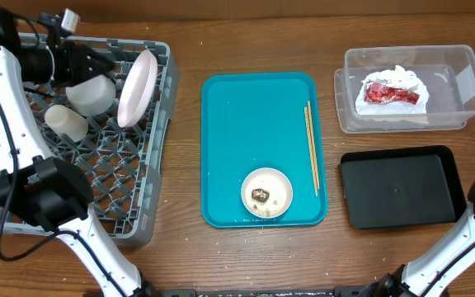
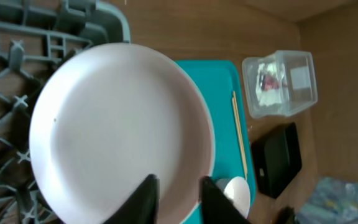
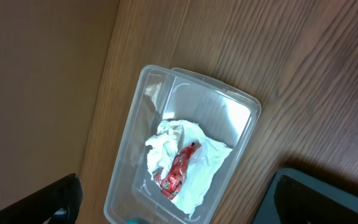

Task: Sort waste into correct bins and load items into the dishwasher
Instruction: 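Release the plate and move the left gripper to the chopsticks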

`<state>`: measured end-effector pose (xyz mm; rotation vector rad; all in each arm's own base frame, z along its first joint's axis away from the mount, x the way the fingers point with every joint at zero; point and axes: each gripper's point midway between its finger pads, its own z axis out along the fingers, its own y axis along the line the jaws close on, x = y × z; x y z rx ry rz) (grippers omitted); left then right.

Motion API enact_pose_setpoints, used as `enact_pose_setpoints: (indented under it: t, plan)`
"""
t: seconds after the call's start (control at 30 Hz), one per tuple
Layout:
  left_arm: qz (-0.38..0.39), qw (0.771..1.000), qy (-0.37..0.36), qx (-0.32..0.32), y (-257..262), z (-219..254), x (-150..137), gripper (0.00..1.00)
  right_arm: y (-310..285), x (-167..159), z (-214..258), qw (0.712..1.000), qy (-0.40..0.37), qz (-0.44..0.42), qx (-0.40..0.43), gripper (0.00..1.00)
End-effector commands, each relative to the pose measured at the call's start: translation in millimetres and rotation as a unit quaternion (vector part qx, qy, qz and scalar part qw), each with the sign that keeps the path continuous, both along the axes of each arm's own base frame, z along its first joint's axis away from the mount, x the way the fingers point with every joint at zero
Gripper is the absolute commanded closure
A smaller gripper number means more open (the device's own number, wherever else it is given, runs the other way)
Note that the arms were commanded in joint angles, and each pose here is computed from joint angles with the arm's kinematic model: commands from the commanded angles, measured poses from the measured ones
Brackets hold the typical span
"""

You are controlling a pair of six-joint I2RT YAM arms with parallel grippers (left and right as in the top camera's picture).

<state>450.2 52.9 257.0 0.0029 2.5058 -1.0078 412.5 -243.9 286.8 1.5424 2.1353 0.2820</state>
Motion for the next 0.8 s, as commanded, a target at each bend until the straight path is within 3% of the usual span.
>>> enact_pose_setpoints:
  t: [0.0, 0.13, 0.33, 0.53, 0.63, 0.7, 0.77]
  plan:
    - [0.019, 0.999, -0.034, 0.011, -4, 40, -2, 0.96, -1, -2, 12, 1.0, -0.013, 0.0, -0.012, 0.0]
    - [-0.009, 0.998, -0.045, 0.039, -44, 59, -10, 0.96, -1, -2, 12, 1.0, -0.013, 0.0, -0.012, 0.0]
    - [0.003, 0.977, 0.037, 0.212, -106, 27, -16, 0.96, -1, -2, 12, 1.0, -0.013, 0.0, -0.012, 0.0]
    - [0.055, 0.909, 0.055, 0.409, -146, 1, -24, 0.96, -1, -2, 12, 1.0, -0.013, 0.0, -0.012, 0.0]
    - [0.106, 0.86, 0.041, 0.497, -144, -1, -24, 0.96, -1, -2, 12, 1.0, -0.013, 0.0, -0.012, 0.0]
    - [0.135, 0.815, 0.035, 0.562, -134, -9, -23, 0.96, -1, -2, 12, 1.0, -0.013, 0.0, -0.012, 0.0]
    - [0.135, 0.805, 0.043, 0.576, -131, -22, -20, 0.96, -1, -2, 12, 1.0, -0.013, 0.0, -0.012, 0.0]
